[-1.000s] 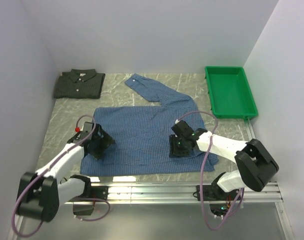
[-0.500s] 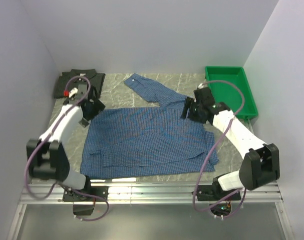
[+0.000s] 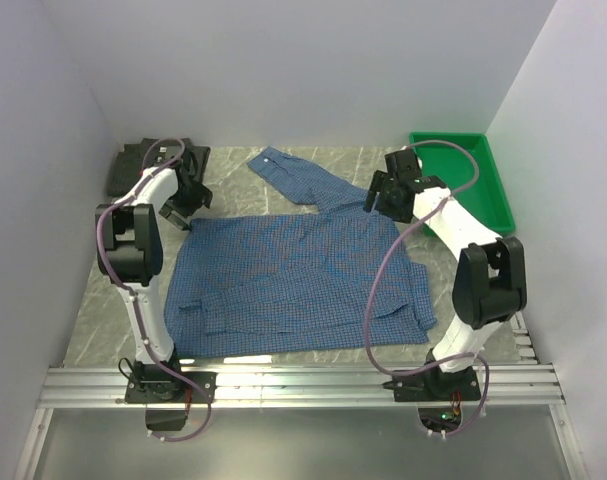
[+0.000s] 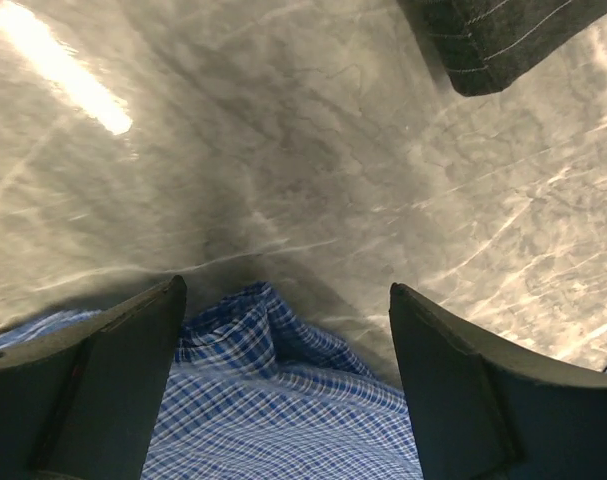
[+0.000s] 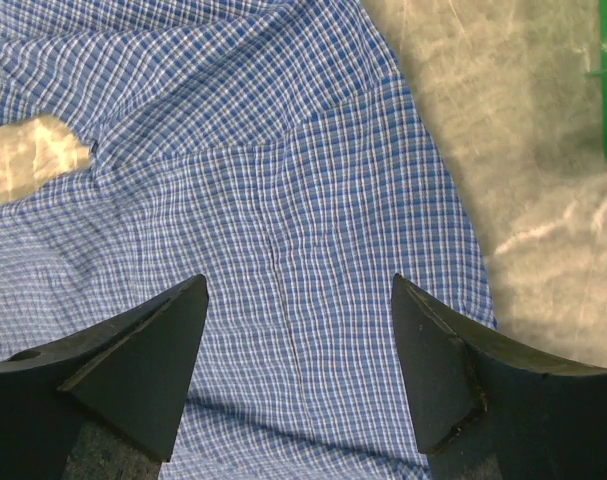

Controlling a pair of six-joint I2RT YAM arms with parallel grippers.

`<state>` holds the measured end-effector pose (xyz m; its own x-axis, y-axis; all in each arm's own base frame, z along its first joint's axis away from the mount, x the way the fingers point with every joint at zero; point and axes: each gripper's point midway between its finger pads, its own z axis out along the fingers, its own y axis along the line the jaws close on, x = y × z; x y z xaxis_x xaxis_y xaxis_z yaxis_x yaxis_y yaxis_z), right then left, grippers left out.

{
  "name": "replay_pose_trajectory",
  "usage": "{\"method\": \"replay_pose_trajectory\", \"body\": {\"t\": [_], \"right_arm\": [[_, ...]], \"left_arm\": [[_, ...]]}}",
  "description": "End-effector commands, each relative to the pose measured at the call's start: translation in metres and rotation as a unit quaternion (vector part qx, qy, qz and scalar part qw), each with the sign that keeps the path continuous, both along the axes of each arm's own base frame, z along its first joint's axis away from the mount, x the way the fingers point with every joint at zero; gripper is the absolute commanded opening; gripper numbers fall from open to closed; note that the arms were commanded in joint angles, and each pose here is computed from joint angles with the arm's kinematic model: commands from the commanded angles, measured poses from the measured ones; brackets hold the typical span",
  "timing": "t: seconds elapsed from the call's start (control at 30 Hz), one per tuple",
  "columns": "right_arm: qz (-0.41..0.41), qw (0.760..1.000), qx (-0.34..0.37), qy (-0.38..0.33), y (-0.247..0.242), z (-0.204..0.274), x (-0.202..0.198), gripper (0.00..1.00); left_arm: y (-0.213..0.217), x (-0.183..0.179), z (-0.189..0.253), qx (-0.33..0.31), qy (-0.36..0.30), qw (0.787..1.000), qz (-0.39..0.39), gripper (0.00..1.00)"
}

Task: Fold and stack the long sleeve shirts
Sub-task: Fold the shirt

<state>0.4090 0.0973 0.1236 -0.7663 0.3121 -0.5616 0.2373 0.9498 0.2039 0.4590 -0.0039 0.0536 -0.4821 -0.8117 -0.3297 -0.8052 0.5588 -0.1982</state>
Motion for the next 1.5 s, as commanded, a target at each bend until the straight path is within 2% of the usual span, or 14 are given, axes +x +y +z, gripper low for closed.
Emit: {"method": "replay_pose_trajectory", "body": {"t": [0.0,0.1,0.2,0.3,0.33,0.4,0.6,0.97,1.13,1.23,1.27,1.3,1.37,1.47], "right_arm": [[-0.003,0.999,-0.011,-0.04,-0.003,0.016,0.029,0.8],[0.002,0.998,-0.016,-0.054,-0.004,0.013,0.046,0.77],[-0.003,0.999,-0.015,-0.05,-0.009,0.005,0.058,0.75],[-0.012,0.998,-0.018,-0.053,-0.016,-0.002,0.073,0.73],[-0.014,0.998,-0.02,-0.05,-0.018,-0.007,0.079,0.72],[-0.017,0.999,-0.018,-0.043,-0.023,-0.014,0.085,0.7],[-0.016,1.0,-0.012,-0.008,-0.031,-0.048,0.1,0.63],[-0.007,1.0,0.002,0.03,-0.032,-0.079,0.108,0.51],[-0.008,1.0,-0.001,0.024,-0.036,-0.075,0.114,0.45],[-0.008,1.0,-0.004,0.026,-0.04,-0.075,0.116,0.28],[-0.006,1.0,-0.008,0.025,-0.041,-0.075,0.117,0.14],[-0.007,1.0,-0.01,0.024,-0.043,-0.073,0.117,0.09],[-0.006,1.0,-0.017,0.022,-0.046,-0.072,0.117,0.0],[0.0,1.0,-0.021,0.012,-0.048,-0.063,0.119,0.0]], "left_arm": [[-0.011,0.005,0.005,-0.029,0.001,1.0,0.008,0.87],[0.004,-0.004,-0.006,-0.025,0.009,0.999,0.028,0.76],[0.009,-0.015,-0.015,-0.018,0.019,0.999,0.034,0.58],[0.013,-0.023,-0.023,-0.007,0.03,0.999,0.032,0.45],[0.014,-0.024,-0.023,-0.006,0.032,0.999,0.03,0.36],[0.016,-0.027,-0.026,0.001,0.038,0.999,0.024,0.26],[0.02,-0.031,-0.029,0.017,0.046,0.999,0.004,0.02],[0.027,-0.032,-0.027,0.041,0.054,0.998,-0.016,0.0],[0.032,-0.033,-0.026,0.056,0.06,0.996,-0.025,0.01],[0.036,-0.034,-0.028,0.065,0.066,0.995,-0.026,0.01],[0.037,-0.035,-0.029,0.067,0.068,0.995,-0.027,0.01],[0.038,-0.035,-0.029,0.069,0.068,0.995,-0.027,0.0],[0.04,-0.034,-0.026,0.074,0.066,0.995,-0.027,0.01],[0.043,-0.031,-0.017,0.08,0.06,0.995,-0.027,0.01]]}}
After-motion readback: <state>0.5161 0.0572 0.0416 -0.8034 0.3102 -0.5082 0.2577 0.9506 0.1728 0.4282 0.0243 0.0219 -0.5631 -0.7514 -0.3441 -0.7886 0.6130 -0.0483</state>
